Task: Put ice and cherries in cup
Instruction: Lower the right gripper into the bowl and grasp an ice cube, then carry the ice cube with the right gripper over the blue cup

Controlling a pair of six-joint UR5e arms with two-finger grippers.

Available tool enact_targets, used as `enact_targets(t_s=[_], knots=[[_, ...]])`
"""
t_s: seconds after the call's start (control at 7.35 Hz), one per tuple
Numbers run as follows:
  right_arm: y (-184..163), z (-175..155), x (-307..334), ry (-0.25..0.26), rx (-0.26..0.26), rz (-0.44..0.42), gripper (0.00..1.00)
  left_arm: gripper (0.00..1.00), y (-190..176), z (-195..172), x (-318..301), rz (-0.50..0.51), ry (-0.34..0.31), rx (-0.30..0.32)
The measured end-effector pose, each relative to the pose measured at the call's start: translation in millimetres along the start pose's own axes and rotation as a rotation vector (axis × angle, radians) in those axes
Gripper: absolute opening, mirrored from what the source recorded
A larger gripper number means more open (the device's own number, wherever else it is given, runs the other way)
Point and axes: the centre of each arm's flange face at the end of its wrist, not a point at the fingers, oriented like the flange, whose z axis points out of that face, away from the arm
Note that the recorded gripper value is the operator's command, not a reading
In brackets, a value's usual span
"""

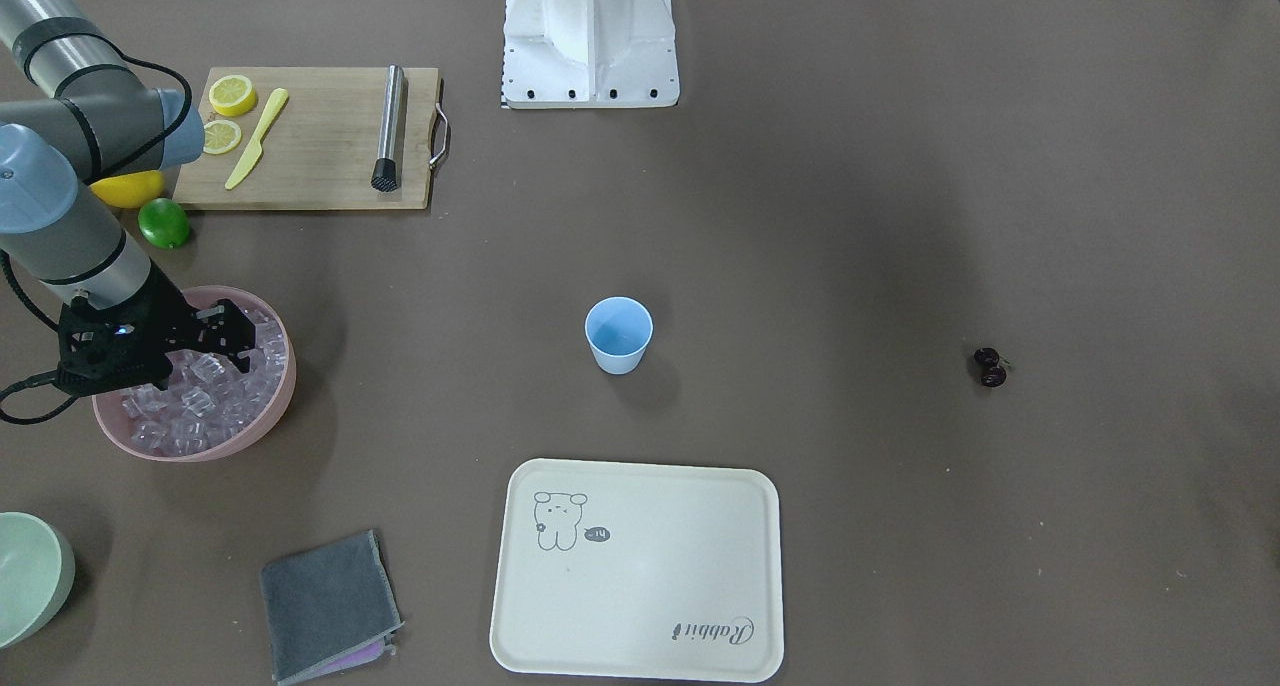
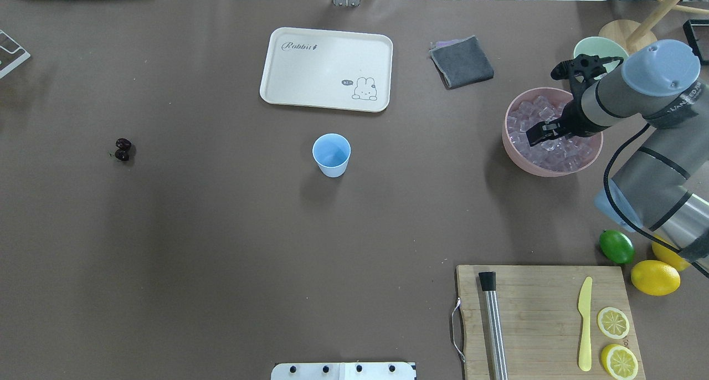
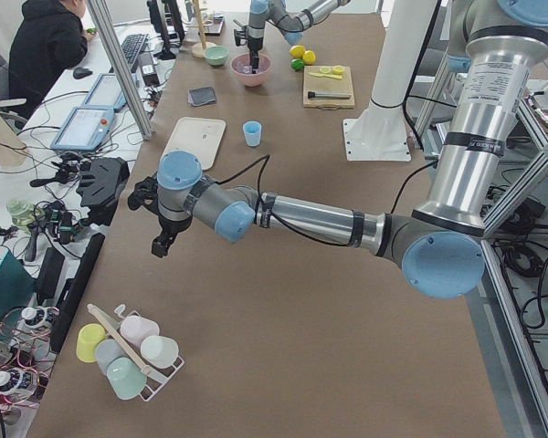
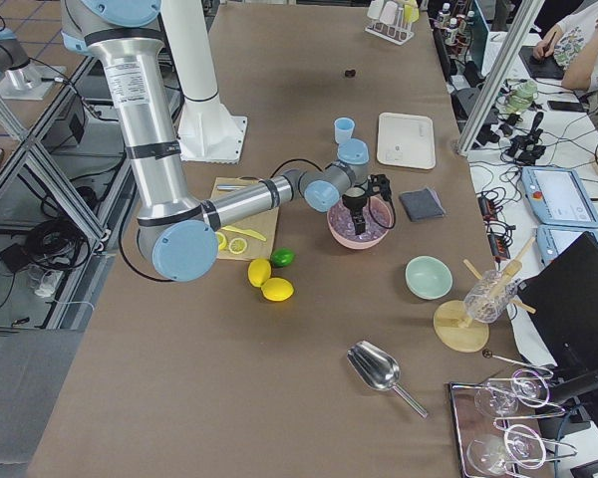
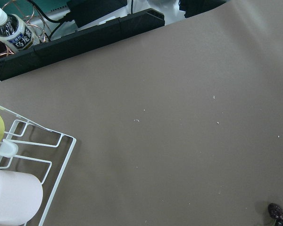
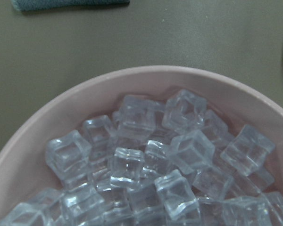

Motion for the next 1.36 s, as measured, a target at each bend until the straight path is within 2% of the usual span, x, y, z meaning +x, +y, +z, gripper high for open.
enact_targets(t_s=[0.14,0.27,0.41,0.54,0.95,1.09,1.36], knots=[[0.2,0.2,-0.1,0.0,-0.001,0.0,0.24,0.98,0.8,4.0,0.8,0.005,0.003,-0.002],[0.1,-0.4,-0.6,-0.002,0.0,-0.001,0.17,0.98,1.8,6.7,0.6,0.007,0.004,-0.004],[-0.1,-1.7,-1.8,-0.004,0.002,-0.003,0.05,0.98,2.2,7.8,0.3,0.007,0.005,-0.005],[-0.3,-4.8,-4.0,-0.008,0.005,-0.005,0.0,0.98,2.3,8.2,0.4,0.008,0.005,-0.005],[-6.8,-27.7,-14.6,-0.019,0.027,-0.008,0.0,0.98,3.8,10.0,-1.3,0.004,0.005,-0.009],[-20.4,-44.2,-36.3,-0.012,0.021,-0.002,0.0,0.98,4.6,11.3,-2.6,0.002,0.005,-0.011],[-64.9,-93.5,-132.1,-0.005,-0.011,0.033,0.0,0.98,5.4,12.2,-3.5,0.004,0.005,-0.009]])
